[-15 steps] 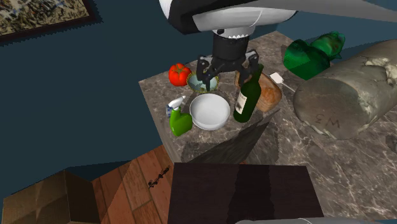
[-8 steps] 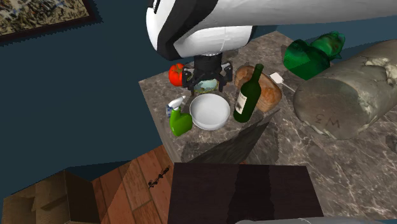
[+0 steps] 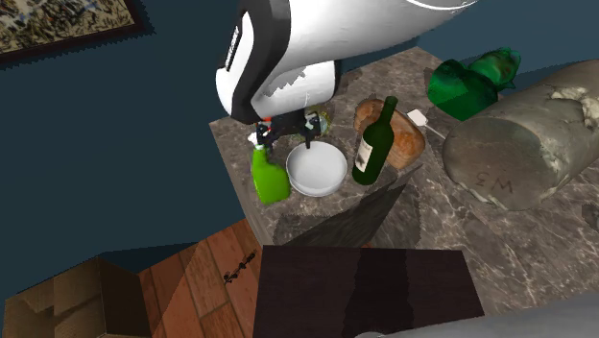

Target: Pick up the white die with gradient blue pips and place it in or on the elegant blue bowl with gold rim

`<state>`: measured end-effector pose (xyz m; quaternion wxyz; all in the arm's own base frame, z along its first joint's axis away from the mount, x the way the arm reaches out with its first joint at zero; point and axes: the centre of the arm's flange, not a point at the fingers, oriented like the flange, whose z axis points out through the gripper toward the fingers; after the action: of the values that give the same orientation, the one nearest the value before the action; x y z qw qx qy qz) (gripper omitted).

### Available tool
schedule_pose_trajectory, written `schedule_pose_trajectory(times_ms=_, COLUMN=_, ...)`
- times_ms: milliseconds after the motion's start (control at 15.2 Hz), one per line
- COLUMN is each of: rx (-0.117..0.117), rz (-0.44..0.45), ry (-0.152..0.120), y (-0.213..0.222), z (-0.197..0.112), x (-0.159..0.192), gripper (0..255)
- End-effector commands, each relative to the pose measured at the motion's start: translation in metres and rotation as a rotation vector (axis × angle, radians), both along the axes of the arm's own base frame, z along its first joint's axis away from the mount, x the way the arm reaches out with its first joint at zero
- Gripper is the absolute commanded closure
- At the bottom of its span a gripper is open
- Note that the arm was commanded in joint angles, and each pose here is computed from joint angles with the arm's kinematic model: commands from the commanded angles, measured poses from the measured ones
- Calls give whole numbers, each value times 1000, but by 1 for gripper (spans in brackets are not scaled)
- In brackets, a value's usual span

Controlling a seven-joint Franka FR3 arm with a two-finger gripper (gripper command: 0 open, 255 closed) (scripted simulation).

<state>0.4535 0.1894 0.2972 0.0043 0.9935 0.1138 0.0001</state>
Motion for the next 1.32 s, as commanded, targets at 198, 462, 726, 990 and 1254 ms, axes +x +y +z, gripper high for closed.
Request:
schedule_pose_trajectory(times_ms=198, rx=5, rz=18, ry=-1, y=32, z=-49, x=29, gripper=0)
schedule_pose_trajectory(times_ms=462, rx=9, rz=33, ry=-2, y=59, z=-89, x=50, gripper=0)
schedule_pose_trajectory(times_ms=726, rx=13, rz=47, ry=-2, y=86, z=-128, x=71, gripper=0)
schedule_pose_trajectory(times_ms=990, rx=17, rz=62, ry=-3, y=114, z=-168, x=91, gripper=0)
schedule_pose_trajectory(times_ms=1254, rx=17, rz=64, ry=-3, y=117, z=-189, x=94, gripper=0)
